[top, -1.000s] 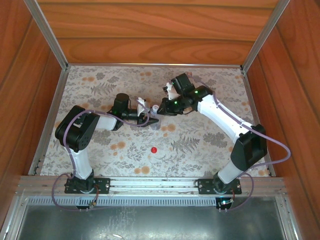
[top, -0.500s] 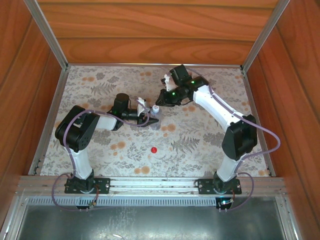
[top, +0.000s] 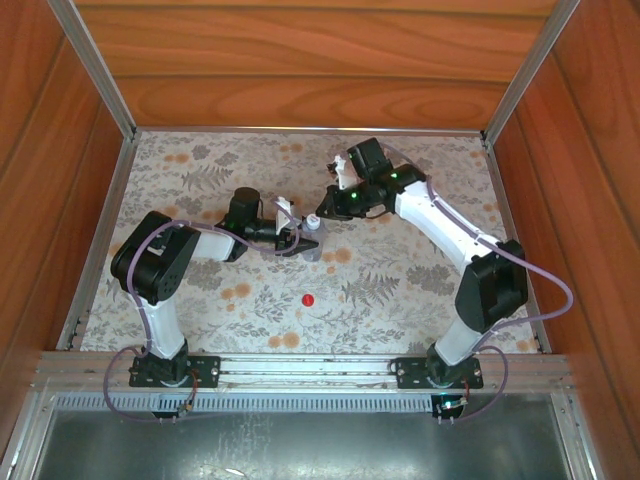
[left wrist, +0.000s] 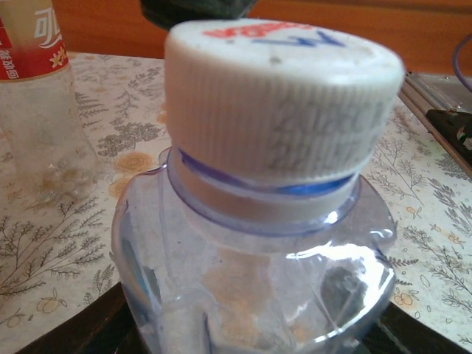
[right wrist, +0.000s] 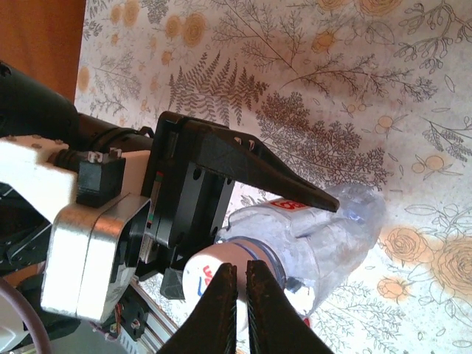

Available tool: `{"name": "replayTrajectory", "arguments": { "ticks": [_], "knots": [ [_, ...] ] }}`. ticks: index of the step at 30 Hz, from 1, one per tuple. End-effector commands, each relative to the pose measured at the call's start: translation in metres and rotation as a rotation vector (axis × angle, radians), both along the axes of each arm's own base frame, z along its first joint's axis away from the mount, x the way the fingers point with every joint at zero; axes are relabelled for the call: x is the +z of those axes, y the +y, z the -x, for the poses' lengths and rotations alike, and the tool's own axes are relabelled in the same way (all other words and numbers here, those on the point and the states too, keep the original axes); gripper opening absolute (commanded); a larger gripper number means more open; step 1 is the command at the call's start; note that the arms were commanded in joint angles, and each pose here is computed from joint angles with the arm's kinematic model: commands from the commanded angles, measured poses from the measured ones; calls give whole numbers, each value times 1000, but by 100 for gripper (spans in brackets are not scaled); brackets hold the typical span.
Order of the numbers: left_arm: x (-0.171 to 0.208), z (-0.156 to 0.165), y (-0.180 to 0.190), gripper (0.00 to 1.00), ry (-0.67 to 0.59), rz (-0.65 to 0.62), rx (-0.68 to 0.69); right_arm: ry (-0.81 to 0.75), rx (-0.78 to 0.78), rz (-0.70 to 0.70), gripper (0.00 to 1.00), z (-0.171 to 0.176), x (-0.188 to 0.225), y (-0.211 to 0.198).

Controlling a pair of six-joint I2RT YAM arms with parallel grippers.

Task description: Screw on the bottle caps

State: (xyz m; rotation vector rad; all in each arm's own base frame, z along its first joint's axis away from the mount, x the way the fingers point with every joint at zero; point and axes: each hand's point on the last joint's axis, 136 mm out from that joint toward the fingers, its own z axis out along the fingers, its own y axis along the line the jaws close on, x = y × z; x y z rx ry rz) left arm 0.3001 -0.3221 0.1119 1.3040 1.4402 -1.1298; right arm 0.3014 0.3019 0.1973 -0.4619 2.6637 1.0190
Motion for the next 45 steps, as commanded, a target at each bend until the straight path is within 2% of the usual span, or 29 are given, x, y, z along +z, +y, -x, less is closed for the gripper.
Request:
{"name": "replayTrajectory", "arguments": {
  "ticks": [1, 6, 9, 11, 14, 16, 19, 23, 34, 45],
  "knots": [
    [-15, 2, -1, 58, 63, -30, 4, 88, 66, -18, 10, 38, 1, 4],
    [-13, 2, 0, 58, 64, -27, 2, 1, 56, 10, 14, 35, 12, -4],
    [-9, 3, -1, 58, 56, -21, -1, -106, 118, 50, 27, 31, 19, -10],
    [-5, 4, -1, 58, 50, -15, -6, -195, 215, 66, 45, 31, 25, -10],
    [2, 5, -1, 58, 39, -4, -10, -353, 359, 119, 64, 29, 32, -15],
    [7, 6, -1, 58, 34, 2, -16, -447, 491, 138, 70, 33, 34, -16],
    [10, 8, -2, 58, 29, 7, -21, -531, 619, 166, 74, 33, 31, -16],
    [11, 8, -2, 58, 26, 8, -22, -552, 710, 168, 74, 28, 27, -8],
    [15, 10, -3, 58, 27, 15, -29, -533, 764, 165, 72, 10, 2, 17],
    [21, 10, -4, 58, 28, 25, -37, -493, 769, 184, 35, 12, -12, 15]
  ]
}}
